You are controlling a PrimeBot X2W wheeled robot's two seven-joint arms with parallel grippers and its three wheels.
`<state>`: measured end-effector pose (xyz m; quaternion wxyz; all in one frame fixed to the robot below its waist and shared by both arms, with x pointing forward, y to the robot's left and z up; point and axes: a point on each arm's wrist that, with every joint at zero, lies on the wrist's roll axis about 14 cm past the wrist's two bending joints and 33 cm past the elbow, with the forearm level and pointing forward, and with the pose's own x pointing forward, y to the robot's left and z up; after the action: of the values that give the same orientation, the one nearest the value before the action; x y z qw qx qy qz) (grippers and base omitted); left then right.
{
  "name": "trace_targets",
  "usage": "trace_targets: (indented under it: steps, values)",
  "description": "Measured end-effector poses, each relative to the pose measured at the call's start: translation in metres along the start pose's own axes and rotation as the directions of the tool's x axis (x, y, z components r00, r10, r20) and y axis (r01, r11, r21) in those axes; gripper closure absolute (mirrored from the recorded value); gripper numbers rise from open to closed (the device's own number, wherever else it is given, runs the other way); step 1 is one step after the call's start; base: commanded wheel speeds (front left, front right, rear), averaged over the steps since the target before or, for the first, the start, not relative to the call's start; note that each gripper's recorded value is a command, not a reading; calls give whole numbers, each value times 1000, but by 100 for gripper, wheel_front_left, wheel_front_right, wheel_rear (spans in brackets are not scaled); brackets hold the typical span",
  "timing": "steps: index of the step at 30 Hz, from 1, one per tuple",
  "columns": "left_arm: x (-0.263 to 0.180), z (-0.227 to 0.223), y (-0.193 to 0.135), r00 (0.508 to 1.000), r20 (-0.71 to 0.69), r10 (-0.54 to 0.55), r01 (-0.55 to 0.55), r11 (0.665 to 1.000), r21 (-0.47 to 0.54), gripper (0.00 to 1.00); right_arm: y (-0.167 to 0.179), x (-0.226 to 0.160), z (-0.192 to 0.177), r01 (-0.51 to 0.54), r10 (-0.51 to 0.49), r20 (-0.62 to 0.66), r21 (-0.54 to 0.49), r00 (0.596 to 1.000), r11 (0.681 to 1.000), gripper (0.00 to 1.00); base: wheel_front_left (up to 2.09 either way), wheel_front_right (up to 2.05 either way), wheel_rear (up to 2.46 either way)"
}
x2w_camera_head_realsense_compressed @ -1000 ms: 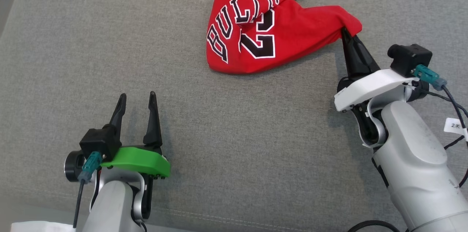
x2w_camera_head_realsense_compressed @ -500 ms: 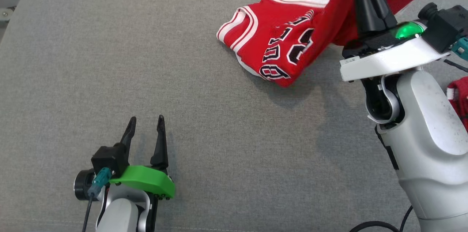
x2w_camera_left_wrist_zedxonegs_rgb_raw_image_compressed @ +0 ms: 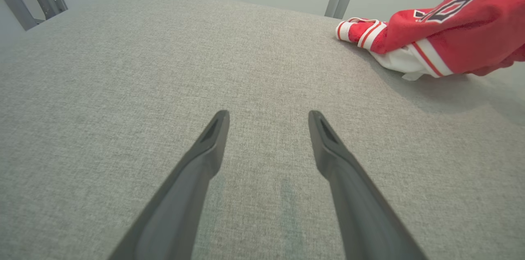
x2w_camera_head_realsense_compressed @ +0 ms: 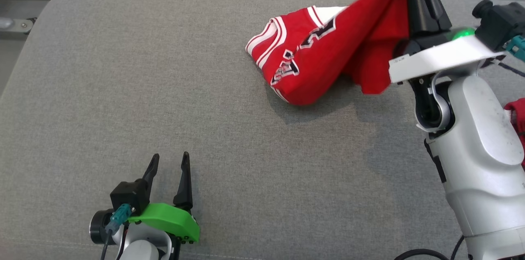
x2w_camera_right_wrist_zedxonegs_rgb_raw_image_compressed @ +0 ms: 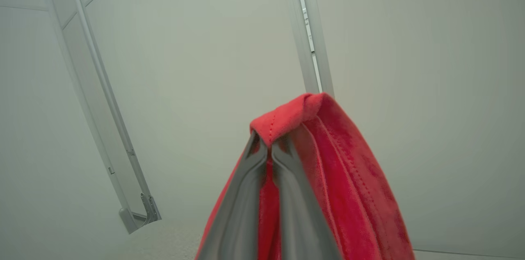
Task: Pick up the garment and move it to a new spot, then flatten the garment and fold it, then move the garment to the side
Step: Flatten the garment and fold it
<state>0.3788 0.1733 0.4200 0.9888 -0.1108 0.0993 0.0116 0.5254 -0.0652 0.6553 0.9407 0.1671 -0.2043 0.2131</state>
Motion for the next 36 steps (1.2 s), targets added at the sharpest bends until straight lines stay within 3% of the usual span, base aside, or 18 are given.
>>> trace_targets:
  steps: [3,5,6,7,8,11,15,27,36]
  values:
    - [0,-9,1,1000,-26,1,-1,1000,-1,0,-39,-18,-48,115,-118,-143,-28,983,993,100,0,0,0]
    - [2,-13,-1,999,-41,-7,7,1000,-2,0,-67,-36,-81,193,-201,-246,-58,948,980,99,0,0,0]
    - [3,-14,-3,999,-45,-12,12,1000,-1,0,-82,-46,-97,231,-243,-299,-76,923,970,58,0,0,0]
    - [5,-15,-4,999,-48,-17,17,1000,0,0,-94,-54,-107,262,-278,-334,-93,901,961,0,0,0,0]
    - [8,-16,-6,998,-52,-25,25,1000,1,0,-114,-62,-119,304,-329,-371,-126,869,944,0,0,0,0]
    - [11,-19,-6,998,-62,-22,22,1000,0,0,-126,-68,-130,335,-363,-397,-141,843,932,0,0,0,0]
    - [13,-24,-8,997,-75,-26,26,1000,-2,0,-118,-75,-136,321,-350,-410,-139,842,937,0,0,0,0]
    - [22,-23,-43,987,-72,-143,143,990,2,0,-103,-144,-142,329,-347,-472,-124,810,936,0,0,0,0]
    - [28,-14,-64,977,-43,-210,211,978,8,0,-84,-156,-144,327,-318,-473,-65,822,943,0,0,0,0]
